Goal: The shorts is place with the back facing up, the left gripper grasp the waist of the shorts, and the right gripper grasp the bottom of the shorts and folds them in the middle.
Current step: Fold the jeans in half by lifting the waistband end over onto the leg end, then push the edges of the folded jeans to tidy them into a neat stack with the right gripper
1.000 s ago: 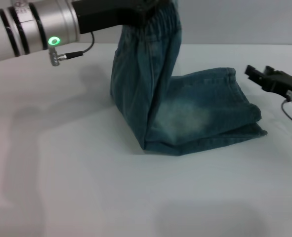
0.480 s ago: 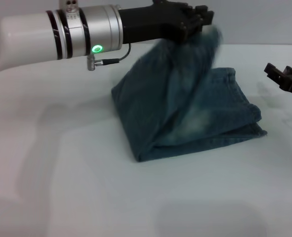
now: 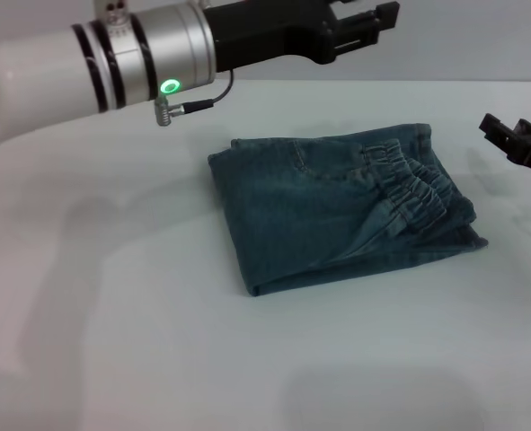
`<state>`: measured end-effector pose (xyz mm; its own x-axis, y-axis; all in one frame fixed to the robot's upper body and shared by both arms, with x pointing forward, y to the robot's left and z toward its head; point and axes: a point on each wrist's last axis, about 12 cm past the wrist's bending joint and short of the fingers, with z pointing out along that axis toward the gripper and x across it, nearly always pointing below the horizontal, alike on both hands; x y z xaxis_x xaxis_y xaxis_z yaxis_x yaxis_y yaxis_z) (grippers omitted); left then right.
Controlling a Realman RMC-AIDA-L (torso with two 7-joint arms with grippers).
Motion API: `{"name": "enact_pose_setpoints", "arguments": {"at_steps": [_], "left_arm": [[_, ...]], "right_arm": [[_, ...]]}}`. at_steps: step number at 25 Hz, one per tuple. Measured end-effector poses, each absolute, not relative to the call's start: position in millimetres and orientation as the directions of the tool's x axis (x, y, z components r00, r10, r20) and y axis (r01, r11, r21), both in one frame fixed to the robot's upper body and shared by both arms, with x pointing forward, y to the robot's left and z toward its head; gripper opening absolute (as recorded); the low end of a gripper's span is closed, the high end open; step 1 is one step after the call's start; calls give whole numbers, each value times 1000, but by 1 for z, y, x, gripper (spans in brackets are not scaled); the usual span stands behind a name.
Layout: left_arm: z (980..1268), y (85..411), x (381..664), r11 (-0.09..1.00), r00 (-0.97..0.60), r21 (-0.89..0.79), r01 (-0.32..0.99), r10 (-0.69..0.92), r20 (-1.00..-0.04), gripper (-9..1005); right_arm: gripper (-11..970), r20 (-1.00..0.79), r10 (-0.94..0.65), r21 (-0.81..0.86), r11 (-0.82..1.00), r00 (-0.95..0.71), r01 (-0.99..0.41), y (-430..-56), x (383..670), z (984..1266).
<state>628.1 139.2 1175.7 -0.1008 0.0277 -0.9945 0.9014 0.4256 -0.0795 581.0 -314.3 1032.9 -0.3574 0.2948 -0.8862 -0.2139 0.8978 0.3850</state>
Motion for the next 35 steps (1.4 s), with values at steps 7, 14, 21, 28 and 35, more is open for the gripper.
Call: {"name": "enact_pose_setpoints", "arguments": {"at_steps": [7, 14, 21, 28, 35], "left_arm": [[1162, 172, 622, 529, -57, -82, 844, -64, -996, 639], [1148, 206, 615, 637, -23, -86, 766, -107, -994, 840], [1143, 230, 612, 700, -25, -117, 704, -140, -990, 840], [1140, 238, 612, 719, -39, -140, 681, -156, -987, 840], [1138, 237, 613, 722, -45, -143, 677, -153, -987, 840]], "right_arm": [[637, -913, 291, 388, 835, -286, -389, -301, 581, 1053], [637, -957, 141, 287, 558, -252, -779, -249, 573, 1082], [637, -925, -144, 309, 260, -353, -915, -195, 562, 1079], [637, -850, -310, 388, 175, -425, -905, -181, 549, 1067], [637, -812, -354, 387, 269, -464, -882, -184, 551, 1054]]}}
